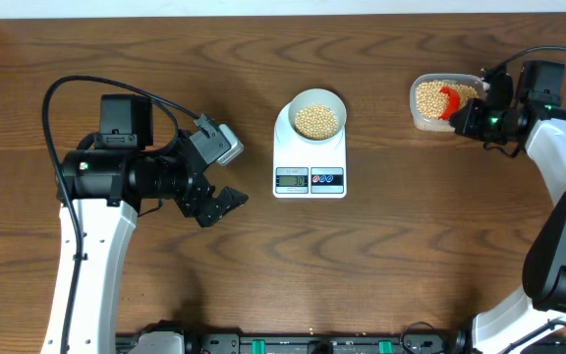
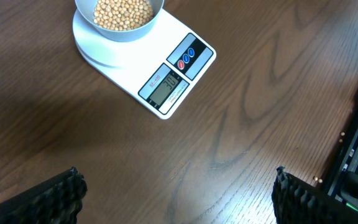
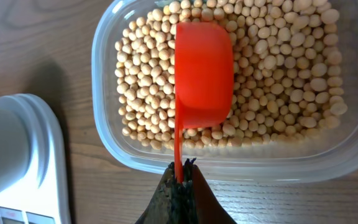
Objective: Scoop item into bowl and weigh 50g on scale
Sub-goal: 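Lower the scoop into the soybean tub and drag it to refill, then lift the refilled scoop and carry it left over the white bowl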
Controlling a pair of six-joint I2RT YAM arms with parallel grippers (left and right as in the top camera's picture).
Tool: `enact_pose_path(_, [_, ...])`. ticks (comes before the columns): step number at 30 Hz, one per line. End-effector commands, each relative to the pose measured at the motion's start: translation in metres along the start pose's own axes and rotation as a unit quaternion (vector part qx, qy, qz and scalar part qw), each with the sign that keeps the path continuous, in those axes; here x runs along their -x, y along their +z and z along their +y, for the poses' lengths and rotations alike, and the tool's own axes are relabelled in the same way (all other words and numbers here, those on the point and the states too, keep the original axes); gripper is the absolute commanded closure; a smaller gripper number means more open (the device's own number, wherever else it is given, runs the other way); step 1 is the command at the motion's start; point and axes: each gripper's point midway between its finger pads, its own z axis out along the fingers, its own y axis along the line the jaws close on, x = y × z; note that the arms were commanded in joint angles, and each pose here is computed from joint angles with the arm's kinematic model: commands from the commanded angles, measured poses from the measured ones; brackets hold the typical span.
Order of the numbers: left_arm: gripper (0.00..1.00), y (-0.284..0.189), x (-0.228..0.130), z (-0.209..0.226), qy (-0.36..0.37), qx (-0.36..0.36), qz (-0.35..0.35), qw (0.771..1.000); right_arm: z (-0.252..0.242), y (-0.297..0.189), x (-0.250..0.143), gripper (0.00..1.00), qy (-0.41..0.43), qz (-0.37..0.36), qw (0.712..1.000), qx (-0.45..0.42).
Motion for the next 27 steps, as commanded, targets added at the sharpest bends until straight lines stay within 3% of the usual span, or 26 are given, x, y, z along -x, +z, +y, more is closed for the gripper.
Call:
enact_pose_path(1, [0.02,-0.004,0.005,0.0,0.001,0.001,-0.009,1.0,0.002,0.004,-0.004,0.99,0.026,0.007,0.999,0.037])
enact_pose_path(27, [0.02,-0.004,0.005,0.0,0.001,0.001,-0.009,1.0,-0.006,-0.03,0.017,0.99,0.085,-0.034,0.984,0.15])
